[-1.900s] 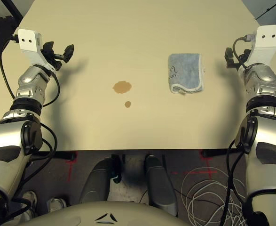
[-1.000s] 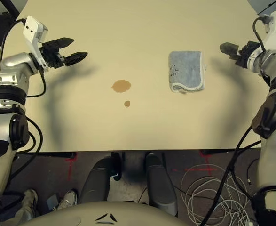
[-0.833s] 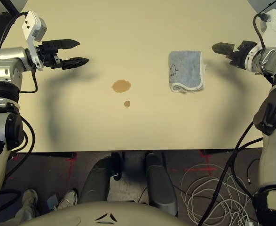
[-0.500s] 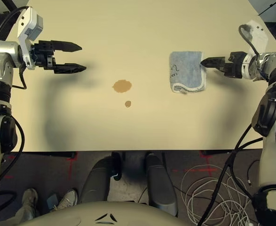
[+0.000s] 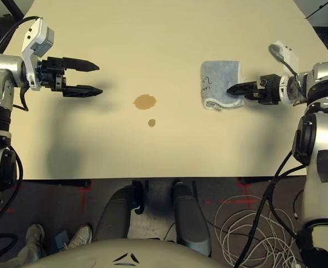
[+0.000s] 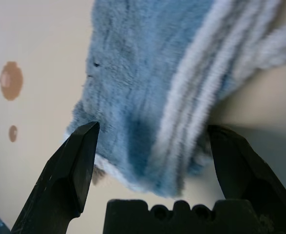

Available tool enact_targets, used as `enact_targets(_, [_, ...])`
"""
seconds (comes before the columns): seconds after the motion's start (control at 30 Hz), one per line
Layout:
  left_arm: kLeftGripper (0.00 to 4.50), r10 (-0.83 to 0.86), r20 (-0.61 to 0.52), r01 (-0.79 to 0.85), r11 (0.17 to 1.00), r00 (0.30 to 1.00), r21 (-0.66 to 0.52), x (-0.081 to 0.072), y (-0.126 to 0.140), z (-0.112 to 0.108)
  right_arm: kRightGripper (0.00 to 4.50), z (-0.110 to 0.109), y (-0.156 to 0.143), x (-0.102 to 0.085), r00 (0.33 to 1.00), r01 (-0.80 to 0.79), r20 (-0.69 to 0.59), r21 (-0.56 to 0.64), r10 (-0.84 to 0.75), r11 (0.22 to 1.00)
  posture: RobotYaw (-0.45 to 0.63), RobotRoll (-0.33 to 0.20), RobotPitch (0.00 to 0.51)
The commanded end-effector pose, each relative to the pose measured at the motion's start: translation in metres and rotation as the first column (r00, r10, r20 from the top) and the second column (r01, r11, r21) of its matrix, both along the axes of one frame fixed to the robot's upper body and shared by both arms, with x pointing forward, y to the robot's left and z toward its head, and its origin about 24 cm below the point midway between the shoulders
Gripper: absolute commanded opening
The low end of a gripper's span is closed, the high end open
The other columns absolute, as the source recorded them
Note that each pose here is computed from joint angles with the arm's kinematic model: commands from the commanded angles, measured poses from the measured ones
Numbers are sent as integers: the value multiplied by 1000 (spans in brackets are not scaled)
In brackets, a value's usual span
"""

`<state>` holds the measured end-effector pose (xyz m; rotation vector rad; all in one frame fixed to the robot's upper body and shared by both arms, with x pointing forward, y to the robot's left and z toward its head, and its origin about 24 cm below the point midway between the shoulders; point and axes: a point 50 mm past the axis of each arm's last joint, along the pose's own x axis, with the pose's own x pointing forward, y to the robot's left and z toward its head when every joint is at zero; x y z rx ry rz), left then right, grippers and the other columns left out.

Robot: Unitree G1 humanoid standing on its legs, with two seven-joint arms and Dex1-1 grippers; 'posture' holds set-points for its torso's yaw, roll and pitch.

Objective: Wipe the water off the table with a rag.

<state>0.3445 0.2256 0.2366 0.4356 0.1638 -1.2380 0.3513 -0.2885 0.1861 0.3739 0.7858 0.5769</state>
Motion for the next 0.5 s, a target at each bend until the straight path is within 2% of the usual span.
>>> enact_targets(0.03, [4500, -19, -19, 19, 1000, 1000, 6, -2, -5, -6, 4469, -8, 18, 6, 1000, 0, -15, 86, 1, 996, -5, 0, 282])
enact_targets(0.23, [4500, -24, -27, 25, 1000, 999, 1, -1, -7, -9, 4469, -7, 29, 14, 999, 21, 27, 116, -25, 993, -11, 0, 282])
enact_targets(0.37, [4500, -31, -30, 31, 1000, 999, -5, 0, -10, -11, 4469, -7, 31, 20, 992, 100, 68, 133, -110, 986, -21, 0, 281])
enact_targets(0.47, [4500, -33, -31, 33, 999, 999, -8, 0, -11, -12, 3877, -8, 30, 25, 976, 184, 92, 136, -197, 973, -25, 0, 280])
enact_targets(0.5, [4500, -34, -31, 34, 999, 999, -9, 0, -12, -13, 3479, -10, 29, 26, 970, 212, 94, 130, -225, 968, -30, 0, 278])
